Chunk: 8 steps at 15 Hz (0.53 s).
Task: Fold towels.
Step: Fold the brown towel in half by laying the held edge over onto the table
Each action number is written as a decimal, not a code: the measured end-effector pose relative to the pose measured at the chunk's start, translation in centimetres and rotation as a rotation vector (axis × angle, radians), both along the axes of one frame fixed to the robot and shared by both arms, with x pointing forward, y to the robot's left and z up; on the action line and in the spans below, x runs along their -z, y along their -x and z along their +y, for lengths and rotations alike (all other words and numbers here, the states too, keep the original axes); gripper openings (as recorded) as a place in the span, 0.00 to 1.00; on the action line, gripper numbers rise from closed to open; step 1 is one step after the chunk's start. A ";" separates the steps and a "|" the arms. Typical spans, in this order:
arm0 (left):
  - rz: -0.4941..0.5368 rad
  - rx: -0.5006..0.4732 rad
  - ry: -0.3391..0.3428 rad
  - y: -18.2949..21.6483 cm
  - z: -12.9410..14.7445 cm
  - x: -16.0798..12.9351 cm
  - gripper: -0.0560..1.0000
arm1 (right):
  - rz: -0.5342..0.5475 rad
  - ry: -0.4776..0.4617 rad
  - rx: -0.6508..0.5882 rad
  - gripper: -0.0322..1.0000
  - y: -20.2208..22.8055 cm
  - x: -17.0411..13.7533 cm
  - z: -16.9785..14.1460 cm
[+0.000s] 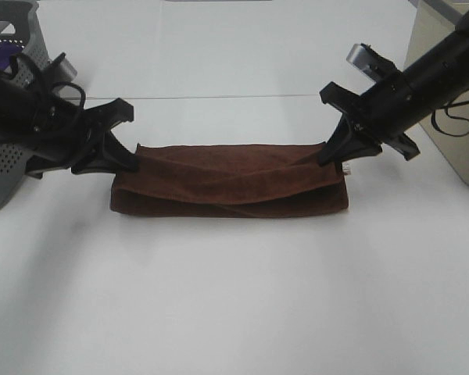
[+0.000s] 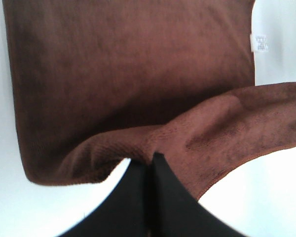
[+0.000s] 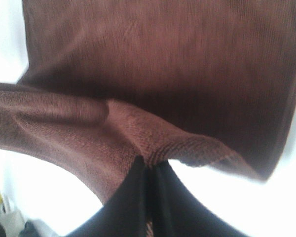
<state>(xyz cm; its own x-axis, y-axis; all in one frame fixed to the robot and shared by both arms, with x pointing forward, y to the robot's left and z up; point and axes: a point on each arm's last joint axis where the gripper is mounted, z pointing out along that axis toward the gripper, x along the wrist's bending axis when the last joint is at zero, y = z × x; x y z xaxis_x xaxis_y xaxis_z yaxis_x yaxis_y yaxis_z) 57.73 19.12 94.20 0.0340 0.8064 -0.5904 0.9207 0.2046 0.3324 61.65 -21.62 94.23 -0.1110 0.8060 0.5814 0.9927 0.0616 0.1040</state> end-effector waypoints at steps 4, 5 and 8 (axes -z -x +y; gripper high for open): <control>-0.059 -0.020 -0.034 -3.7 -0.3 -0.2 0.05 | -0.056 0.022 0.017 0.03 -4.2 0.2 0.1; -0.071 -0.023 -0.042 -4.9 -0.5 0.1 0.05 | -0.062 0.044 0.018 0.03 -5.1 0.6 0.0; -0.105 -0.051 -0.074 -7.8 -0.6 1.7 0.05 | -0.080 0.109 0.022 0.03 -7.6 2.0 -0.3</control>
